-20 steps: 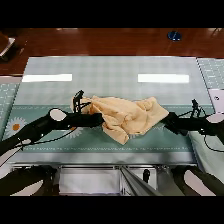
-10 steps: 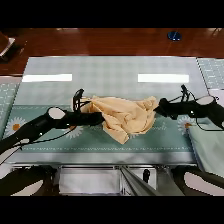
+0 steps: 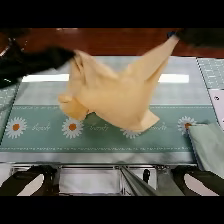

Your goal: Fold the shirts.

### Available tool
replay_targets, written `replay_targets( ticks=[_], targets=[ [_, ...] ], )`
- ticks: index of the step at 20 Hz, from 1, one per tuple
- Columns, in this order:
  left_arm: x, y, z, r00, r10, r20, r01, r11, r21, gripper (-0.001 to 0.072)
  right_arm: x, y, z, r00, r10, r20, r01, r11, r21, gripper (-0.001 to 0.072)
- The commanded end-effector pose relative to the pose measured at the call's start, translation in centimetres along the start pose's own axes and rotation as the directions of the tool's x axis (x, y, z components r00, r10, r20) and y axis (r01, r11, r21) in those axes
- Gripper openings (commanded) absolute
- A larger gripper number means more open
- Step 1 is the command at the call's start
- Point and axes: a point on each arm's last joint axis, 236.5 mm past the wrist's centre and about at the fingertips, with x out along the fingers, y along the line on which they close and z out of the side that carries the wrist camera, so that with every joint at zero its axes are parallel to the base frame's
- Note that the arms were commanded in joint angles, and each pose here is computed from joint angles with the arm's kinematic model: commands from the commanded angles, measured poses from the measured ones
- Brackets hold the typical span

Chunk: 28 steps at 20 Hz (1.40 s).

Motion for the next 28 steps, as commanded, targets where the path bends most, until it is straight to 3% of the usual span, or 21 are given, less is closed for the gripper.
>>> replay_targets(
  ticks=[1,5,11,15,17,19,25,28],
  targets=[
    [-9.2,-9.4,8.1,0.988,-0.058,0.146,0.013,0.956,0.292,0.0022,-13.0,7.5,7.3,0.969,-0.001,0.248,0.058,0.973,-0.223,0.0021],
    [-16.2,-15.9,9.0,0.979,0.017,0.203,-0.119,0.857,0.502,0.0022,-23.4,12.1,6.7,0.915,0.012,0.403,0.131,0.936,-0.325,0.0021],
    [-22.5,-21.3,6.0,0.919,0.138,0.368,-0.35,0.714,0.606,0.0022,-32.4,15.3,3.7,0.849,0.024,0.527,0.205,0.905,-0.371,0.0021],
    [-26.2,-24.1,4.3,0.892,0.103,0.441,-0.395,0.655,0.644,0.0022,-31.4,14.5,1.7,0.892,-0.011,0.451,0.193,0.913,-0.36,0.0021],
    [-26.5,-23.0,4.4,0.884,0.145,0.445,-0.427,0.639,0.64,0.0022,-29.3,12.9,-0.2,0.935,-0.054,0.35,0.184,0.919,-0.348,0.0021],
    [-24.9,-20.4,4.5,0.895,0.196,0.4,-0.422,0.664,0.618,0.0022,-26.4,11.0,-2.0,0.966,-0.09,0.243,0.168,0.931,-0.324,0.0021],
    [-14.8,-5.0,0.3,0.934,0.355,0.035,-0.34,0.854,0.393,0.0023,-13.7,4.1,-7.3,0.995,-0.103,-0.019,0.098,0.981,-0.167,0.0021],
    [-9.0,3.8,-2.8,0.92,0.365,-0.141,-0.32,0.91,0.265,0.0023,-5.7,-0.9,-10.2,0.986,-0.116,-0.117,0.109,0.992,-0.064,0.002]
  ],
)
